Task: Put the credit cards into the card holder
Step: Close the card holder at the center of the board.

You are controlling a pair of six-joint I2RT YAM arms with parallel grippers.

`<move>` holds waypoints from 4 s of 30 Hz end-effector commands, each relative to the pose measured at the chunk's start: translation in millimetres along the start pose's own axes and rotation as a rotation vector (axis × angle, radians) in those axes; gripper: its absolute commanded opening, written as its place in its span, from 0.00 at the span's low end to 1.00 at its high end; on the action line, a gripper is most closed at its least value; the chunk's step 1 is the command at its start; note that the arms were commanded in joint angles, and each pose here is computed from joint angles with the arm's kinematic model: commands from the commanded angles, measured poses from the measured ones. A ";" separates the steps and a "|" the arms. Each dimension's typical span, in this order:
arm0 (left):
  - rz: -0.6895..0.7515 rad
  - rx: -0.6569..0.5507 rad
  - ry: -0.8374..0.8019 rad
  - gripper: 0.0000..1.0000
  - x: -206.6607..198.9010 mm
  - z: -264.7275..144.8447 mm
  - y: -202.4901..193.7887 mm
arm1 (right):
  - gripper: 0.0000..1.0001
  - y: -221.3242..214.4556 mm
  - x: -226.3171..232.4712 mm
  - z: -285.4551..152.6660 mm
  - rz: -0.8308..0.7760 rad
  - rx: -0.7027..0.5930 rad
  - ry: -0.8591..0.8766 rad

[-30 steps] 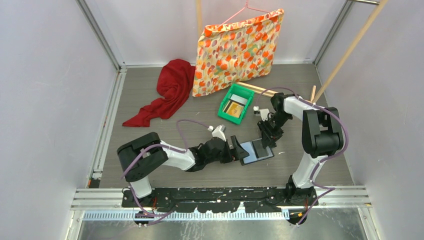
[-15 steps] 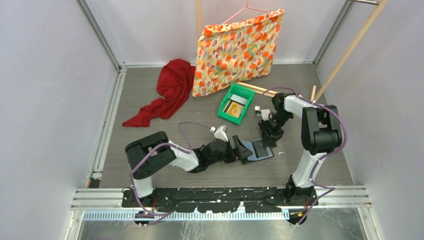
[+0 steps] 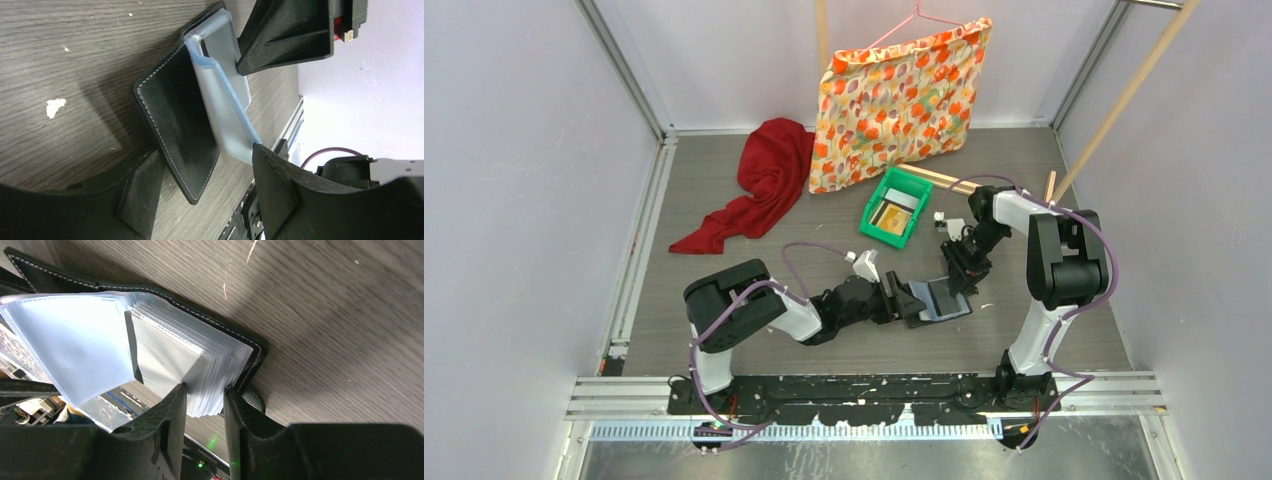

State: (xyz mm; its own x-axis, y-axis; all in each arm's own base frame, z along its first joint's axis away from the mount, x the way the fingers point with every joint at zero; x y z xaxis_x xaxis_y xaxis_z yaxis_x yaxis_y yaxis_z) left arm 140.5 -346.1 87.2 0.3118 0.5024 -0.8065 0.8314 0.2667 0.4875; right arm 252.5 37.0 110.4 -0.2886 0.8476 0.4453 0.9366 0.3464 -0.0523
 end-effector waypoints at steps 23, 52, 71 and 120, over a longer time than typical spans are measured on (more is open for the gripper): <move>0.003 -0.028 0.038 0.67 -24.6 10.3 17.6 | 0.36 1.5 -1.7 -3.6 -0.079 -0.041 -0.012; 0.087 0.036 0.287 0.01 -17.8 -8.3 23.4 | 0.49 -12.2 27.0 -51.7 -0.199 -0.250 0.164; 0.351 0.378 0.613 0.09 -43.6 -15.7 69.9 | 0.50 -17.8 37.0 -63.5 -0.231 -0.324 0.202; 0.133 0.222 -0.095 0.42 -37.2 64.8 53.8 | 0.25 8.8 10.3 -26.9 0.003 -0.215 0.363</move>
State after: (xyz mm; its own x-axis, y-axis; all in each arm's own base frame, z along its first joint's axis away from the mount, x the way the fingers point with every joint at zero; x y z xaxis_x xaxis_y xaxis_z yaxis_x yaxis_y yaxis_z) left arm 196.0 -404.2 114.9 0.4315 0.4943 -0.7546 0.8755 -0.0278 0.4824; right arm 256.3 32.2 140.3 -0.2282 0.6248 0.7467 0.9711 0.2011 0.1284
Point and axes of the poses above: each gripper's point midway between its finger pads, its own z axis out along the fingers, its own x axis along the line the jaws close on, y = z × x, the point moved 10 cm from there along -z, back along the fingers, and after that the axes turned 7 degrees about z, right-handed, at the moved point
